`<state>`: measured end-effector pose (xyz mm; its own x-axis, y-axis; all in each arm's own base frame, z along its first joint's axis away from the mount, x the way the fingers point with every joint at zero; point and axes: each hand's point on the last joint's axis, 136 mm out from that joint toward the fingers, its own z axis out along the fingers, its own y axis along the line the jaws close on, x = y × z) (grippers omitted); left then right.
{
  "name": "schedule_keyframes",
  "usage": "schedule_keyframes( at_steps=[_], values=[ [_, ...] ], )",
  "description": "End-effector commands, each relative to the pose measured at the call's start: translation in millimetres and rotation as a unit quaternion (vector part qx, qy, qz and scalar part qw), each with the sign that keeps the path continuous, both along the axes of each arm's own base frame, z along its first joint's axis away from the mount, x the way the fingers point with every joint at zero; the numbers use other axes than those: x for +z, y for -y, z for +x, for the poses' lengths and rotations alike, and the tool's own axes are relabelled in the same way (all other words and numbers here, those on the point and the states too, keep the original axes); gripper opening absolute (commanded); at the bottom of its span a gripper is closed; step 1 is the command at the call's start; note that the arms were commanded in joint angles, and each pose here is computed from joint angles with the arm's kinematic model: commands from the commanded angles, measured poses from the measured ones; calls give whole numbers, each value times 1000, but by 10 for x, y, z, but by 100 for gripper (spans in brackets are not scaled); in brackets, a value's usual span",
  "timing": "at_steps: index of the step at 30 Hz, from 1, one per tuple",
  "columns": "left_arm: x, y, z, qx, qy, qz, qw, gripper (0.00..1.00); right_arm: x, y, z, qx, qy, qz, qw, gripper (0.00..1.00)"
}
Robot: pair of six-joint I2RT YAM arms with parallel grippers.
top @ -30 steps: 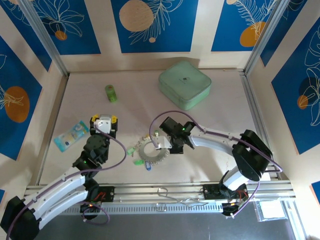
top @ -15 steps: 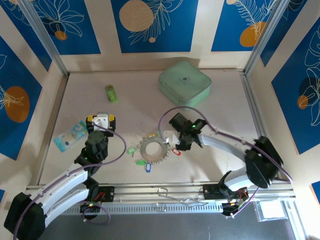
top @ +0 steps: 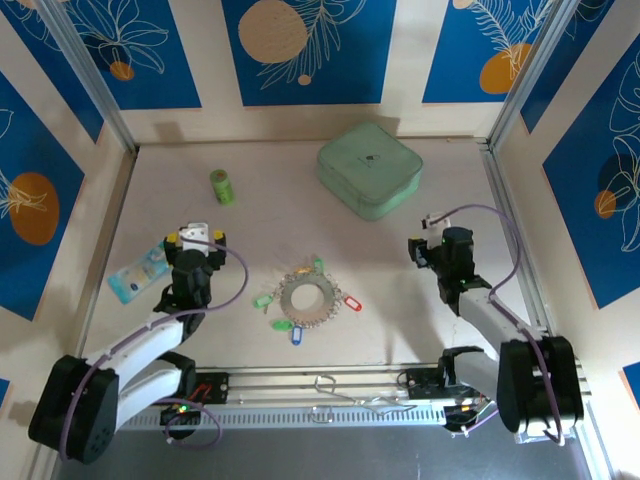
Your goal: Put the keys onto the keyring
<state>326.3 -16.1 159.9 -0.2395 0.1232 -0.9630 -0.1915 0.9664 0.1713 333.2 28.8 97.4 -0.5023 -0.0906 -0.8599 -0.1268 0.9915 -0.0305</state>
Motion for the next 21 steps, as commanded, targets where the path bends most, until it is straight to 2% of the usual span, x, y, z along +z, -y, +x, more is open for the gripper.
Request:
schedule_keyframes(
  at_steps=[1,5,9,13,15,17,19,20,21],
  values=[
    [49,-17,110,-7,22,-24,999,88,348,61,262,-23,112,40,993,49],
    [-123,-87,208,-4,3,-26,1000,88,256,-119,375,31,95,56,993,48],
    [-256,-162,291,-4,4,-34,999,88,212,-253,401,70,113,76,988,48],
    [-309,-154,402,-29,1,-32,999,88,38,-220,530,57,110,78,989,48],
    [-338,-149,441,-41,7,-37,998,89,1,-199,554,56,80,83,992,48],
    [-494,-166,483,-46,0,-49,998,89,-7,-141,573,46,74,94,992,49],
    [-545,-156,524,-52,23,-40,998,89,-4,-104,600,39,72,105,991,49],
    [-569,-145,496,-53,10,-45,998,89,-21,-94,599,37,63,107,992,49],
    [-612,-183,478,-41,-10,-49,998,95,-21,-87,604,37,64,110,991,49]
  ],
)
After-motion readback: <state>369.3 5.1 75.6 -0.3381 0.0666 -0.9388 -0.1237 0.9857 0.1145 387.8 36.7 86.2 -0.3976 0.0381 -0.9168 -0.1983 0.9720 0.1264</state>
